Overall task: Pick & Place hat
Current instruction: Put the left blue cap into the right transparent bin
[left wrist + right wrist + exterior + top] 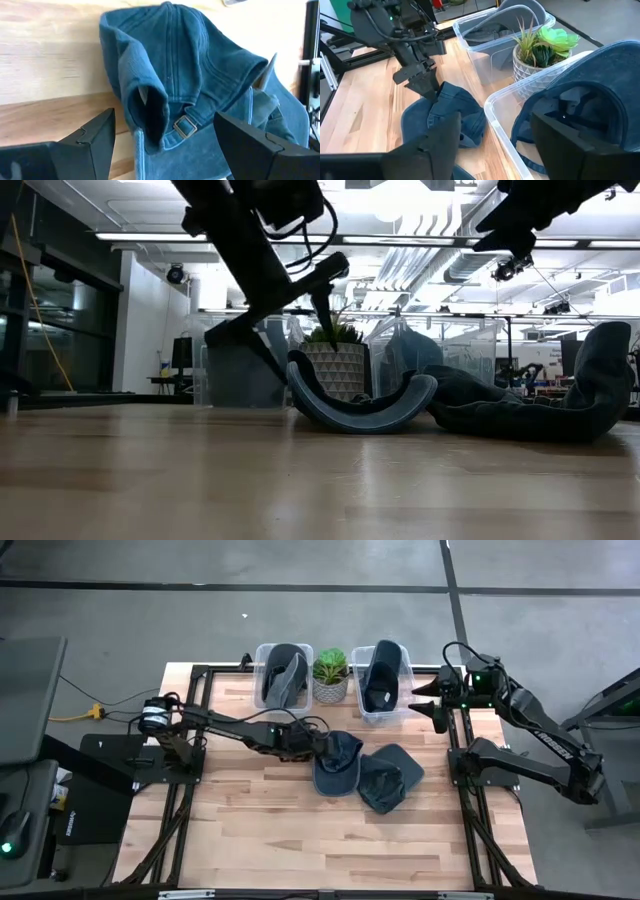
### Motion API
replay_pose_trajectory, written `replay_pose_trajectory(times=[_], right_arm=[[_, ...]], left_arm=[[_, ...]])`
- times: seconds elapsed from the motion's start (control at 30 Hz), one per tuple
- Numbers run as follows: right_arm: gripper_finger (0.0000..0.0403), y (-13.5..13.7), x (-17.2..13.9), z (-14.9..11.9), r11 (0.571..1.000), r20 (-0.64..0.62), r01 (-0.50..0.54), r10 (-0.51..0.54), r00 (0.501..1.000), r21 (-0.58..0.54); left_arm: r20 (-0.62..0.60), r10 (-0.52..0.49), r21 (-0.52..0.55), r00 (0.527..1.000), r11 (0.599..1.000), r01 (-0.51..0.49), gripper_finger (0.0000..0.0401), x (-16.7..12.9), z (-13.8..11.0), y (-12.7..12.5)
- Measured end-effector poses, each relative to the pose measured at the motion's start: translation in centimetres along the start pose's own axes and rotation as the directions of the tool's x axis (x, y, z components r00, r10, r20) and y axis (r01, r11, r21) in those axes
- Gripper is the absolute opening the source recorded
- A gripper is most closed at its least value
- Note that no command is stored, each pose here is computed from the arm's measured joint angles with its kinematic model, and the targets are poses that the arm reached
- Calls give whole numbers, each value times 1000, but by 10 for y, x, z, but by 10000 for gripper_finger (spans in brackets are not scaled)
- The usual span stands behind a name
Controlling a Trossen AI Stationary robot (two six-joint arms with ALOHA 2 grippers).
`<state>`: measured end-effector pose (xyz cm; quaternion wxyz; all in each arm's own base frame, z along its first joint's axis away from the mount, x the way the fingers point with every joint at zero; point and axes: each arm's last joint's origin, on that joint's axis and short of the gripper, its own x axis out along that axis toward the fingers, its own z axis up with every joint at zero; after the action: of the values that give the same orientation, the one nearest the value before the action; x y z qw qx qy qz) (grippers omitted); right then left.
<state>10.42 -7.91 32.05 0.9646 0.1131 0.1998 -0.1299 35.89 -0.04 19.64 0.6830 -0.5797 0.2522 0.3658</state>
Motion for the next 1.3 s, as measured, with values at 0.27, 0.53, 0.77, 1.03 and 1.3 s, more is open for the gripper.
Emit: replay_pose_trajectory(times=[0.27,0.53,0.77,1.03,1.3], right_arm=[[259,0,0,-1,1000,-15,3,-3,1000,-21],[259,0,0,-1,1000,-15,7,-7,1000,-29],[259,-1,1,-2,999,-20,22,-22,1000,-27],[259,-2,1,-2,998,-28,59,-60,998,-16],[259,-2,1,-2,998,-28,60,-60,998,1]], left_arm=[[28,28,-9,999,1000,-28,280,2,10,3],[-35,70,-4,997,997,-71,280,21,5,11],[-90,57,-14,994,998,-59,280,36,0,12],[-129,54,-13,990,998,-56,268,37,-1,12],[-135,55,23,989,998,-53,129,37,-1,12]])
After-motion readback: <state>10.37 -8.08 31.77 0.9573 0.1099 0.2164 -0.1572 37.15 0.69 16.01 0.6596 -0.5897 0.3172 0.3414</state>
